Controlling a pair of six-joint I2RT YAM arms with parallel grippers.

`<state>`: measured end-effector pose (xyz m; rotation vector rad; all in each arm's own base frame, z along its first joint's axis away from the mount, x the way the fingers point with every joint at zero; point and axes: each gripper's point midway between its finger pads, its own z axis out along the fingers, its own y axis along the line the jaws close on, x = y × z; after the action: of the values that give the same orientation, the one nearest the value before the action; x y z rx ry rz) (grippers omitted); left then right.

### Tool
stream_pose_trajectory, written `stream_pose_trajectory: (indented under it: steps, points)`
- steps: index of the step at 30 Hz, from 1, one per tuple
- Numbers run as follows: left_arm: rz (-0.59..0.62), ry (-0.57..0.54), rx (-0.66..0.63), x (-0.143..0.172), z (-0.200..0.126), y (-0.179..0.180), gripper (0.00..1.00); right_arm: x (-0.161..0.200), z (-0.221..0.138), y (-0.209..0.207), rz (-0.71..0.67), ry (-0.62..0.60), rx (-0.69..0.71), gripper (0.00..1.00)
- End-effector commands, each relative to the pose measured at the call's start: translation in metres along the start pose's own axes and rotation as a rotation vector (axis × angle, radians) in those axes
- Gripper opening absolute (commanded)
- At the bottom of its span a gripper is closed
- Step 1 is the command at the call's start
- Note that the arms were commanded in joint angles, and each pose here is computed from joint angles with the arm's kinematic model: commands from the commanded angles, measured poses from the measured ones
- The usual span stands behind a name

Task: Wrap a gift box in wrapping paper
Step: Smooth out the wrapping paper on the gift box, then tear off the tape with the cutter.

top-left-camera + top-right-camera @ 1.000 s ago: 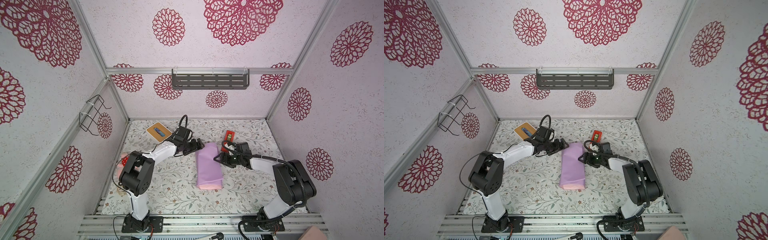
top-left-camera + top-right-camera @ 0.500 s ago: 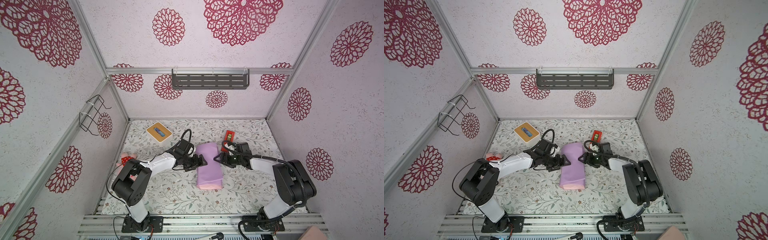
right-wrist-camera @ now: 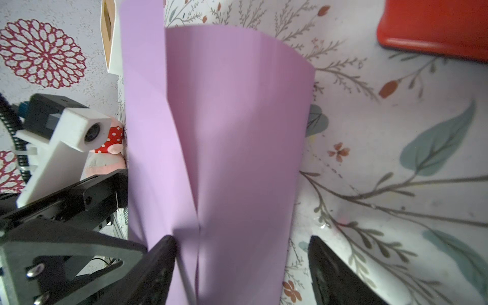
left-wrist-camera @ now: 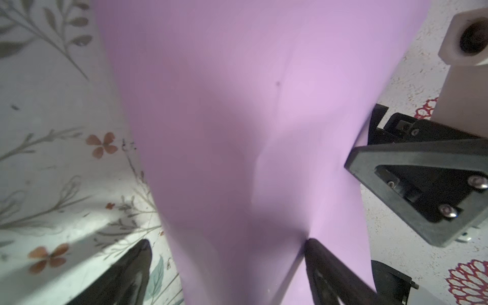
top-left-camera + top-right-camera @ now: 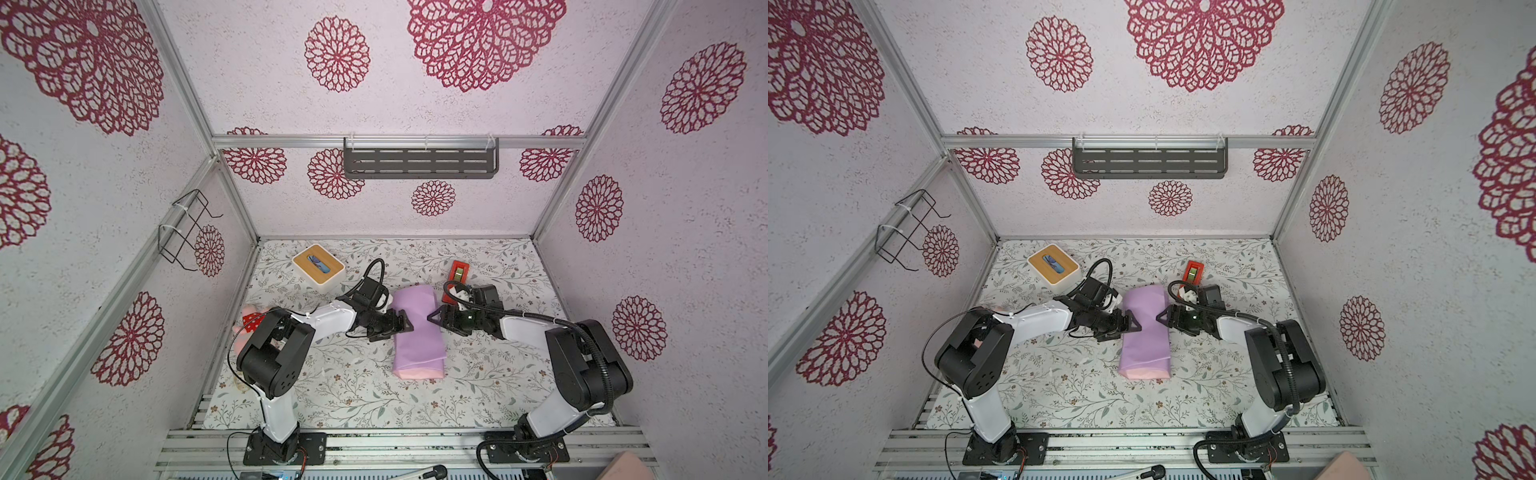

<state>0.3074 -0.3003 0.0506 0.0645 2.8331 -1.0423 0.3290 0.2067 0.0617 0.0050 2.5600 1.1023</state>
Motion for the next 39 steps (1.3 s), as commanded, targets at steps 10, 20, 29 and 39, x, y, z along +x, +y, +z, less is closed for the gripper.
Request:
stream_pose_trajectory:
  steps: [10, 20, 29, 39]
  points:
    - [0.003, 0.063, -0.154, 0.021, 0.007, 0.043, 0.92, -0.009, -0.028, 0.001, -0.022, 0.021, 0.144, 0.87]
    - [0.015, 0.067, -0.181, 0.021, 0.006, 0.046, 0.91, -0.088, -0.084, -0.003, 0.031, -0.201, 0.168, 0.86]
    - [0.023, 0.067, -0.186, 0.019, 0.007, 0.044, 0.9, -0.155, -0.077, -0.017, 0.11, -0.329, 0.112, 0.64]
    - [0.026, 0.068, -0.182, 0.02, 0.008, 0.043, 0.9, -0.167, -0.044, -0.038, 0.17, -0.293, 0.085, 0.53]
